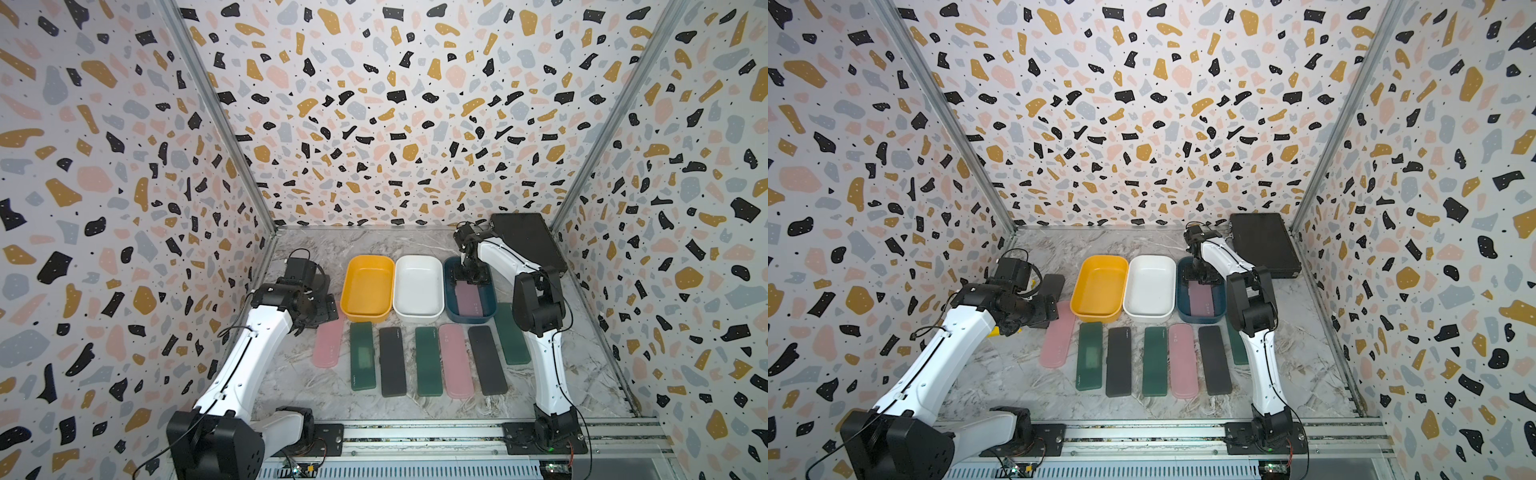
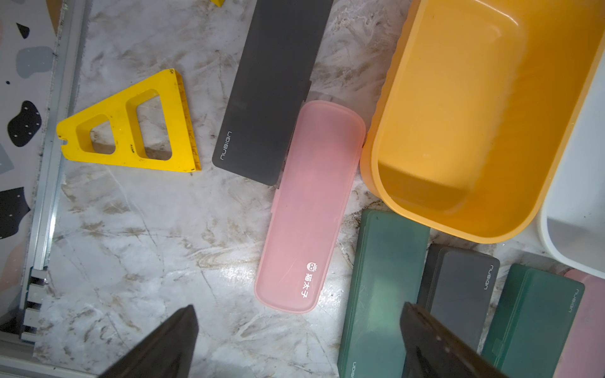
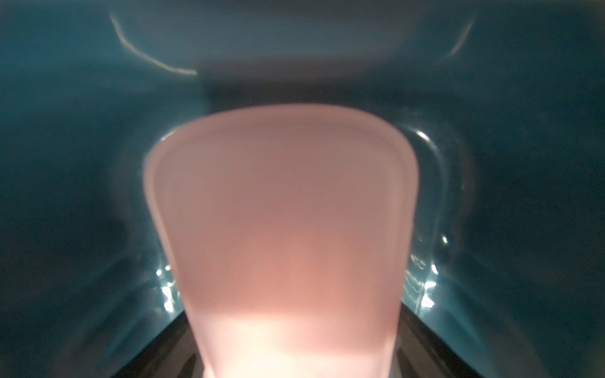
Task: Place the pencil cases by color into the storage box
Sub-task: Place the pencil case at the storage box.
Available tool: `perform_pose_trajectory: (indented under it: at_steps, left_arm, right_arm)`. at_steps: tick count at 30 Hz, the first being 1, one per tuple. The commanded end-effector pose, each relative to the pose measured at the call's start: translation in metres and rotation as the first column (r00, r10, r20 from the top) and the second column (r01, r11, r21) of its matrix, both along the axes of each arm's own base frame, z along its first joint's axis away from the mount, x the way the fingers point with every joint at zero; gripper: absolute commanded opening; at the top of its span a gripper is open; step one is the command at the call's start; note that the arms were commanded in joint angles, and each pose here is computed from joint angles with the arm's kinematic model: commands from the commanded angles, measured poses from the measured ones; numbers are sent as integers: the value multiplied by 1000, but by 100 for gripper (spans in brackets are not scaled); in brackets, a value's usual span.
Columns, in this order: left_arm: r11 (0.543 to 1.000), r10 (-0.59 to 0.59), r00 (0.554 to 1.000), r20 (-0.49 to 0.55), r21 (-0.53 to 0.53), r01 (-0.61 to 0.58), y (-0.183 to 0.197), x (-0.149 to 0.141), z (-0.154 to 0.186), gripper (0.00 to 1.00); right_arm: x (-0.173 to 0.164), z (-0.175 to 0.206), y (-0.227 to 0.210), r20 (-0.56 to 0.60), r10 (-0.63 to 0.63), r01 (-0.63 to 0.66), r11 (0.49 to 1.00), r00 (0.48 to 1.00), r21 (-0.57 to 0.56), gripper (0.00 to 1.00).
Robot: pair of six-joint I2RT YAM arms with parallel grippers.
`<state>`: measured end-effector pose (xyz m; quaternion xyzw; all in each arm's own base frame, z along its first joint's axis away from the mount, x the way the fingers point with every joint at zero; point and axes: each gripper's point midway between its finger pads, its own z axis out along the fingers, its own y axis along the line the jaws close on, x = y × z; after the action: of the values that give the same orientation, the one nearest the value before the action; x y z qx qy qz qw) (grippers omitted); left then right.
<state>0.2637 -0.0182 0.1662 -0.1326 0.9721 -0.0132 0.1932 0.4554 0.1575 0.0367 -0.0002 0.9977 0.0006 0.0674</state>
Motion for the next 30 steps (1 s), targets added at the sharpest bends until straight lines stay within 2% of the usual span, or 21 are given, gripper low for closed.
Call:
perform_pose_trajectory:
  at_steps: [1,13,16,24,30]
  left_arm:
    - [1000,-14,1000,-27,18,14,1,-5,-3,100]
    - [999,-22,999,-41,42,24,5,-7,-3,100]
    - [999,-21,998,-53,48,23,6,-7,-4,100]
    - [998,14,993,-114,57,-7,8,-4,-7,100]
    - [991,53,991,-126,126,-38,20,17,-4,100]
  right_arm:
    - [-4,4,-3,-6,-8,8,1000,1000,0,86]
    - [-10,28,-6,34,-10,10,1000,999,11,92]
    - [-11,39,-6,54,-7,6,1000,999,19,99]
    - [-21,75,-9,119,11,-17,999,993,44,100]
    - [-36,98,-12,161,50,-60,997,986,57,100]
